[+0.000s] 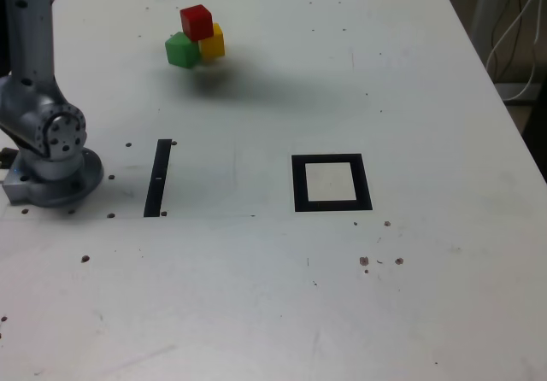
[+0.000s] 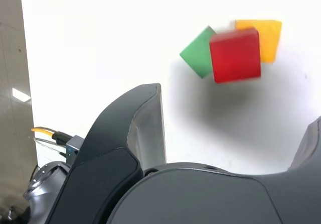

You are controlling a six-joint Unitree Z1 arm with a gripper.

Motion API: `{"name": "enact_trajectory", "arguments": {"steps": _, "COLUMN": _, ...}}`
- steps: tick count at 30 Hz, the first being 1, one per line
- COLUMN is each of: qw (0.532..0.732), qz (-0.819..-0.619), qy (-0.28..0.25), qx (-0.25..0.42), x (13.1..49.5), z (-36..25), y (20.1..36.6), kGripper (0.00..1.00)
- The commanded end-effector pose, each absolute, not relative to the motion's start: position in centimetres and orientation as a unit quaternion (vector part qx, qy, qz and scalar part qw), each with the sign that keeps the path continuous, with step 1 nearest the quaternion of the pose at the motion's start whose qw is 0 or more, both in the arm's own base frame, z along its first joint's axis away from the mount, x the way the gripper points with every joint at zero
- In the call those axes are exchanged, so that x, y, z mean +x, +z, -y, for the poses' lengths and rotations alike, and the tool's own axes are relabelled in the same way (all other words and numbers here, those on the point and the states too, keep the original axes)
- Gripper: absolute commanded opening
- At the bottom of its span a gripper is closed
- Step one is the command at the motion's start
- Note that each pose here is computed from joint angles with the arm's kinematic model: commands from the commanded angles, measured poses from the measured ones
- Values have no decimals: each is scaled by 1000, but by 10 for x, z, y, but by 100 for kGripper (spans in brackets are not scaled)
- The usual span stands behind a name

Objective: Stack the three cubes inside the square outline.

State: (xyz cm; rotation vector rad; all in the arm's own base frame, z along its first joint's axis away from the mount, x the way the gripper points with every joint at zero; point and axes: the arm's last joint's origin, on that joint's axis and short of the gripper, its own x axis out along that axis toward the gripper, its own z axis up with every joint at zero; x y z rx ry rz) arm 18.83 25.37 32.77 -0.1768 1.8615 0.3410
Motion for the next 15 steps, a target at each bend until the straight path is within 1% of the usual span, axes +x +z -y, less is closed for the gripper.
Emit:
{"name": "enact_trajectory", "arguments": {"steps": 1, "qw": 575, "qz": -800, "qy": 148, "qx": -82, "x": 188, "z": -260, "y": 322, "kGripper": 98}}
{"name": "enact_trajectory", "arguments": {"steps": 5, "qw": 560, "qz": -811, "qy": 143, "qx": -92, "x": 190, "z": -273, "y": 306, "kGripper": 97}}
{"name": "enact_trajectory", "arguments": {"steps": 8, "qw": 550, "qz": -817, "qy": 135, "qx": -106, "x": 193, "z": -283, "y": 286, "kGripper": 96}}
{"name": "enact_trajectory", "arguments": {"steps": 10, "qw": 547, "qz": -818, "qy": 134, "qx": -119, "x": 192, "z": -290, "y": 273, "kGripper": 96}}
{"name": "enact_trajectory", "arguments": {"steps": 12, "qw": 548, "qz": -815, "qy": 138, "qx": -129, "x": 190, "z": -297, "y": 267, "kGripper": 96}}
{"name": "enact_trajectory", "arguments": {"steps": 15, "qw": 552, "qz": -810, "qy": 146, "qx": -136, "x": 187, "z": -304, "y": 265, "kGripper": 96}}
